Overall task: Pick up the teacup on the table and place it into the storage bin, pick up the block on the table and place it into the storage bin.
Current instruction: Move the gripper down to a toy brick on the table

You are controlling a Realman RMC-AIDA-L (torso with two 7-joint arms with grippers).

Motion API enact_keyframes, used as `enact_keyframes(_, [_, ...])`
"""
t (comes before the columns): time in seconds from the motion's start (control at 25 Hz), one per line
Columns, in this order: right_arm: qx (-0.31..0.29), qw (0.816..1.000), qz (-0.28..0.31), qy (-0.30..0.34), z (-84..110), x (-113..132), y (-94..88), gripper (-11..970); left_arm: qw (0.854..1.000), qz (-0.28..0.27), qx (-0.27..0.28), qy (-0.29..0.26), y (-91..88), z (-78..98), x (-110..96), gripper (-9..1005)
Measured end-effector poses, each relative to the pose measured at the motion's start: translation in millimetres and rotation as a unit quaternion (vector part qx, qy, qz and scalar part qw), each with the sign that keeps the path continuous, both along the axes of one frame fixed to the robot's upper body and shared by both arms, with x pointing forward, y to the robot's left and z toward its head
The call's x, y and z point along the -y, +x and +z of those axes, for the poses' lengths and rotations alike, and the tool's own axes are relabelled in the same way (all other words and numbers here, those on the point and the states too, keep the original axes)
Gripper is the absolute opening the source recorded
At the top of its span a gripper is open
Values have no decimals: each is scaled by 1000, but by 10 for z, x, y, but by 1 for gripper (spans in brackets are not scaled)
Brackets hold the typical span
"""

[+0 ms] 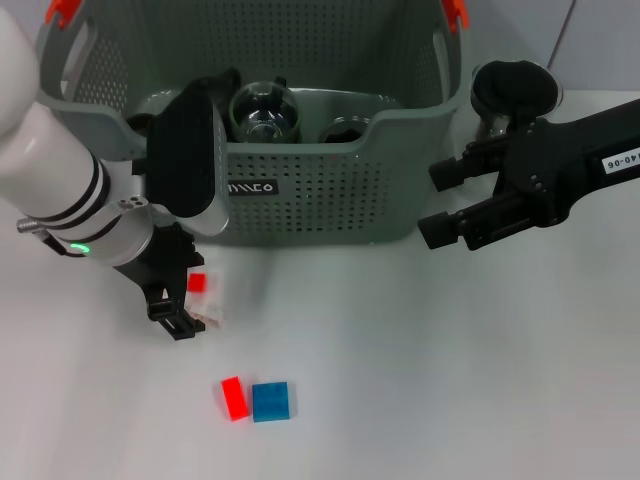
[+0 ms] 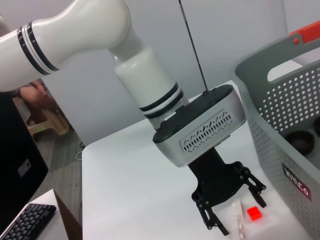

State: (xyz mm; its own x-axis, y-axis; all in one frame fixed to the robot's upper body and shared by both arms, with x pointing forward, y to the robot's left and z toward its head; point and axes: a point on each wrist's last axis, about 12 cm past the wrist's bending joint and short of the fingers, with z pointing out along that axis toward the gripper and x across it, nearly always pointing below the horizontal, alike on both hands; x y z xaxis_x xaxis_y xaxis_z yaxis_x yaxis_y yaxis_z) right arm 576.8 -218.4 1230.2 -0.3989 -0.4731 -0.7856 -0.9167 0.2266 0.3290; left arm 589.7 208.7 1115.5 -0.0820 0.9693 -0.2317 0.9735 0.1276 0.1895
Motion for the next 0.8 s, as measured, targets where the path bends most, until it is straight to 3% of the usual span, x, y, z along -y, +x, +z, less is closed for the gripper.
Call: enact_keyframes(0.8, [3, 1000, 2, 5, -41, 27, -10, 928, 1000, -4, -21, 3, 14, -11, 89, 875])
